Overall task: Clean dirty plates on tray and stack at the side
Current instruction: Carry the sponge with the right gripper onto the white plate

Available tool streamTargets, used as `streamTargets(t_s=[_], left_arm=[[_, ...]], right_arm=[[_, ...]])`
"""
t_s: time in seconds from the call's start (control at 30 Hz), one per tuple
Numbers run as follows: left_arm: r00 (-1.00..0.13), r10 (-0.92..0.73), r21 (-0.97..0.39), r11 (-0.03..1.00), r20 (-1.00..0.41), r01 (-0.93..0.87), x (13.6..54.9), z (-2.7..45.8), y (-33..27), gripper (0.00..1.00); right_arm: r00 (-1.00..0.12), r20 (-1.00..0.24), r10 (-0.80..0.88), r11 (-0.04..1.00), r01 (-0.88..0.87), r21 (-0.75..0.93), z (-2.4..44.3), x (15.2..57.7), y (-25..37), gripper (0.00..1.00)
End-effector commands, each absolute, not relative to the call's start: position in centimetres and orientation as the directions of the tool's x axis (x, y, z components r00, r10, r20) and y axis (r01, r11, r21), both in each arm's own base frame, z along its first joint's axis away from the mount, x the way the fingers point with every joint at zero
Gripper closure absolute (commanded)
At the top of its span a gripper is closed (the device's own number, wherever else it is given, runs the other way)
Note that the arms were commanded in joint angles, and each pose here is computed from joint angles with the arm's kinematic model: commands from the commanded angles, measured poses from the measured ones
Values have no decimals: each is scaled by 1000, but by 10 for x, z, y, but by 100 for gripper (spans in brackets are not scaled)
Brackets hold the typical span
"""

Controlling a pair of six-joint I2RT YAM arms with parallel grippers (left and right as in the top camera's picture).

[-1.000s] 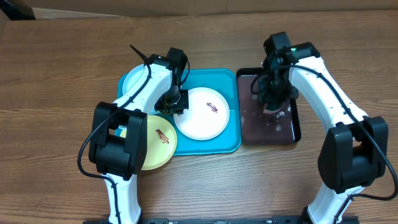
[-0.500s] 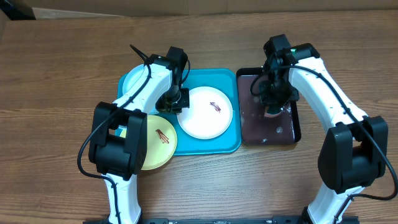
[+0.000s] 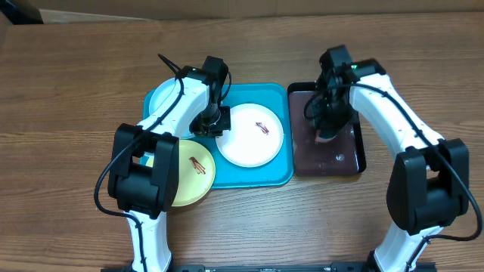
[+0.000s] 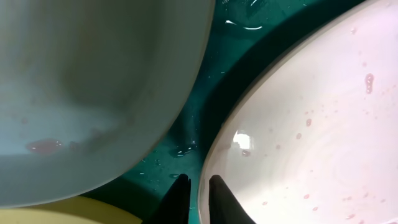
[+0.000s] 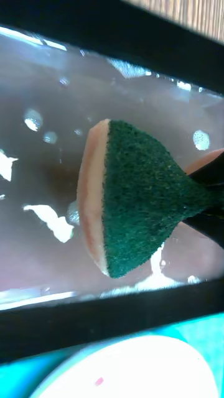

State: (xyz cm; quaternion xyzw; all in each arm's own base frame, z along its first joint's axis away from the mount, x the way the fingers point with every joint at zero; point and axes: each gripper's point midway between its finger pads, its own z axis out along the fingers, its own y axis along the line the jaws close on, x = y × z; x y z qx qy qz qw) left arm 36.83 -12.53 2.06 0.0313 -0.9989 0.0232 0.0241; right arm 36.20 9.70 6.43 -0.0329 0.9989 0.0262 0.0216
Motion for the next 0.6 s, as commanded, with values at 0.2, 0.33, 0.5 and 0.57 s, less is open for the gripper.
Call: streamTargets(t_s=[0.2, 0.33, 0.5, 0.57], left_arm=[[-995, -56, -38, 998, 78, -59, 361, 13, -126, 94], [-995, -56, -36, 998, 83, -59, 359, 10, -126, 96], [-995, -56, -35, 998, 87, -59, 356, 6, -125, 91], [-995, -56, -34, 998, 88, -59, 356, 5, -125, 85]], right_arm=[[-993, -103, -64, 995, -72, 74, 98, 373, 102, 96], [-989, -134, -67, 989, -84, 125, 126, 379, 111, 96], [-982, -170, -80, 944, -130, 303, 142, 382, 147, 96], [-978, -185, -101, 922, -162, 353, 145, 382, 164, 96]])
